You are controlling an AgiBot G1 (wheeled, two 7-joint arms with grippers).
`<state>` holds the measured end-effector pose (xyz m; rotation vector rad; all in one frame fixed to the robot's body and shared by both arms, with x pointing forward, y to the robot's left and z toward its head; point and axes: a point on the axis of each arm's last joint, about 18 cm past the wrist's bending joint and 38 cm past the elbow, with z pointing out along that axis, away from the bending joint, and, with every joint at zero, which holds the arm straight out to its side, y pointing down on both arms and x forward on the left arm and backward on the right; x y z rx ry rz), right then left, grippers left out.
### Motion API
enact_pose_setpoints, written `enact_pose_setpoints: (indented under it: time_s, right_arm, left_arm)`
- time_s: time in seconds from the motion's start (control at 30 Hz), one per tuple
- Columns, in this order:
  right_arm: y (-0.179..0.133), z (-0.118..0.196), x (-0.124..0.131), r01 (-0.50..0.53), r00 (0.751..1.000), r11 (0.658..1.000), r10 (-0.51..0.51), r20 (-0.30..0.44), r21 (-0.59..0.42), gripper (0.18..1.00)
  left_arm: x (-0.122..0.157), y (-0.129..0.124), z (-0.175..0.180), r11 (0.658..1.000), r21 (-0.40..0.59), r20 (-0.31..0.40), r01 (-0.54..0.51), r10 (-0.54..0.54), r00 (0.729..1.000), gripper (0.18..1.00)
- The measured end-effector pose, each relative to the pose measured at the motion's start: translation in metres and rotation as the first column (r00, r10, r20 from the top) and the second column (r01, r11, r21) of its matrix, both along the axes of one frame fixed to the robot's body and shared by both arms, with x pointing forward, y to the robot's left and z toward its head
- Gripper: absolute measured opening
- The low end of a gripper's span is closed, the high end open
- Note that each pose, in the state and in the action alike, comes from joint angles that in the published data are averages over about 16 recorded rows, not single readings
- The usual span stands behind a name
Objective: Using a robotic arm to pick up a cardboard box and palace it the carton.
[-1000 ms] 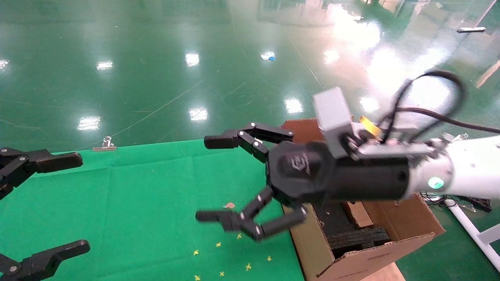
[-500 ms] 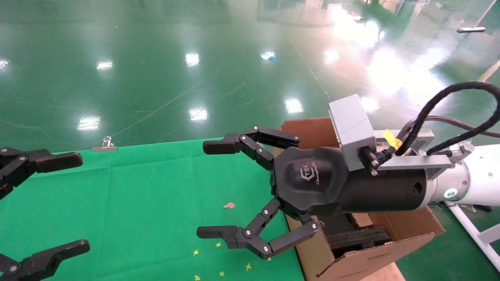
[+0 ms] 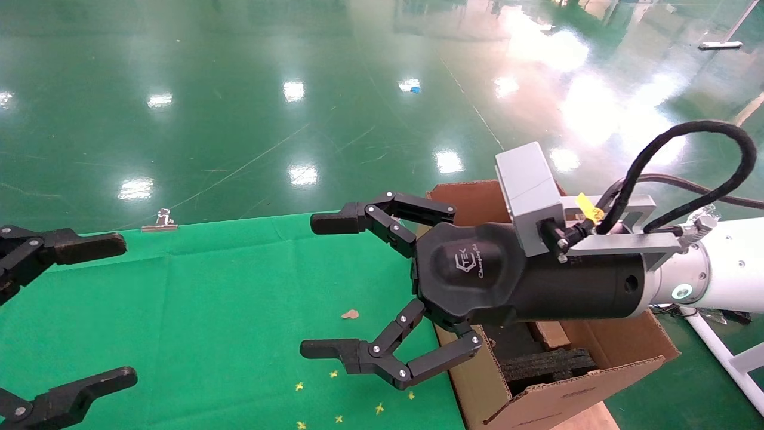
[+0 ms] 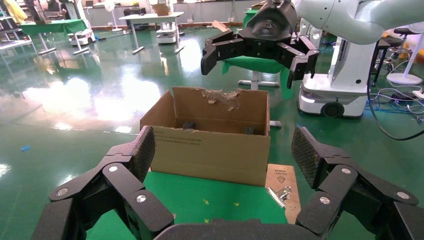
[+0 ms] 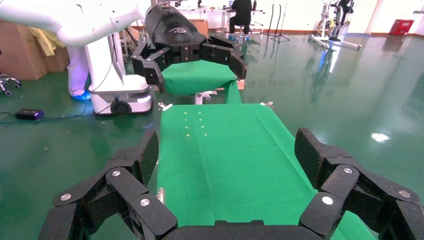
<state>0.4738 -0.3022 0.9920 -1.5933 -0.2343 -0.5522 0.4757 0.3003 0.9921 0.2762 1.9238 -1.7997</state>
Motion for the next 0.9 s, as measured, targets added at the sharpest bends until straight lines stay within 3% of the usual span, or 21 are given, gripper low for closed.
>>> enact_pose_setpoints:
  time_s: [0.9]
  right_arm:
    - [0.0001,0.0001,0.0021,0.004,1.000,1.000,-0.004,-0.005,-0.001,1.000]
  left_arm:
    - [0.0000,0.0000,0.0000,1.000,0.000,0.000,0.000,0.000,1.000,1.001]
